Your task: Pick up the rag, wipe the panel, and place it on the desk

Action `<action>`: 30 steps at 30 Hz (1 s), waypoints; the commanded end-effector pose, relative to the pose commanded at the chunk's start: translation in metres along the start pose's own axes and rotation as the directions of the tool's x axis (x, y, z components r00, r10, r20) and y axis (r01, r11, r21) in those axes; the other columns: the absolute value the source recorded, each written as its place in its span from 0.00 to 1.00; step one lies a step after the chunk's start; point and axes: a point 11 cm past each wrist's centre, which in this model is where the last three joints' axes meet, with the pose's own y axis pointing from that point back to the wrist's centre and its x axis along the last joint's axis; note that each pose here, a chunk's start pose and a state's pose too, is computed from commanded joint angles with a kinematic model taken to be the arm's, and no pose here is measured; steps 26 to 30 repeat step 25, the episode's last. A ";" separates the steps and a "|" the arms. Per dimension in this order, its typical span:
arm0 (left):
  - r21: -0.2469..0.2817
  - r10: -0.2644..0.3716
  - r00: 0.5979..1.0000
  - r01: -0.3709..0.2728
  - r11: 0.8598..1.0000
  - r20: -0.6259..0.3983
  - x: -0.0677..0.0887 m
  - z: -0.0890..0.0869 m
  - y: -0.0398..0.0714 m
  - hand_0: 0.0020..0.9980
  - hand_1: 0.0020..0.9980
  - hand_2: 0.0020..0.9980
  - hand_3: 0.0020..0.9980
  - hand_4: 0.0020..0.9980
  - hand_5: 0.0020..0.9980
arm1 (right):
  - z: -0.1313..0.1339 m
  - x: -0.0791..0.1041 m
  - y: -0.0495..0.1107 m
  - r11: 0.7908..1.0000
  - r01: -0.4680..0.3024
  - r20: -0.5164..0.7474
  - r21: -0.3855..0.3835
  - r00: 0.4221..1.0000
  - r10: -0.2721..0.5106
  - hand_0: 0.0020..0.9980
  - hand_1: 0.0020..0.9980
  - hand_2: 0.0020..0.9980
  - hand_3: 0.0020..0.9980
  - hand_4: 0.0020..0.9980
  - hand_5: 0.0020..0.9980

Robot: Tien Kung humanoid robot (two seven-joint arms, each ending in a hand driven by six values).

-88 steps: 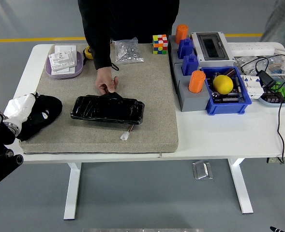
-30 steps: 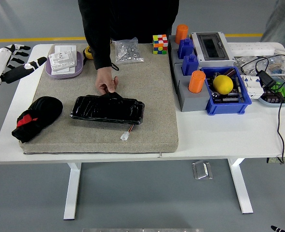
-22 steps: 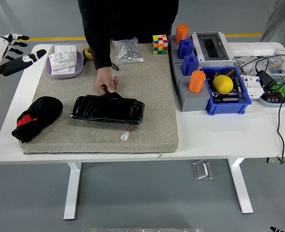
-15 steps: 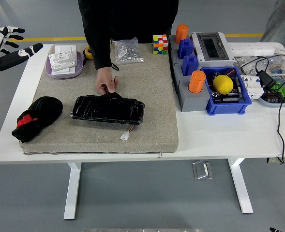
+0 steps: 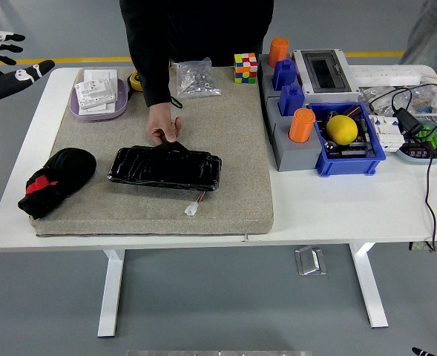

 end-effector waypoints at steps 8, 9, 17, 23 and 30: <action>-0.007 0.006 1.000 -0.006 1.000 -0.005 0.001 0.003 0.000 0.45 0.65 0.75 0.80 1.00 0.77 | 0.001 0.000 0.000 1.000 0.003 0.002 -0.002 1.000 -0.003 0.78 0.66 0.72 0.64 1.00 0.56; -0.008 0.007 1.000 -0.007 1.000 -0.006 0.001 0.003 0.000 0.45 0.65 0.75 0.80 1.00 0.77 | 0.001 0.000 0.000 1.000 0.003 0.003 -0.001 1.000 -0.003 0.78 0.66 0.72 0.64 1.00 0.56; -0.007 0.007 1.000 -0.007 1.000 -0.008 0.000 0.003 -0.001 0.45 0.65 0.75 0.80 1.00 0.76 | 0.001 0.000 0.000 1.000 0.006 0.013 0.001 1.000 -0.006 0.78 0.66 0.72 0.64 1.00 0.55; -0.008 0.006 1.000 -0.006 1.000 -0.008 0.000 0.004 -0.001 0.45 0.65 0.75 0.80 1.00 0.74 | 0.000 -0.002 0.000 1.000 0.008 0.017 0.004 1.000 -0.008 0.78 0.66 0.72 0.64 1.00 0.56; -0.007 0.005 1.000 -0.005 1.000 -0.008 -0.001 0.004 -0.001 0.45 0.65 0.75 0.80 1.00 0.74 | -0.001 -0.003 0.000 1.000 0.009 0.017 0.005 1.000 -0.009 0.78 0.66 0.72 0.64 1.00 0.56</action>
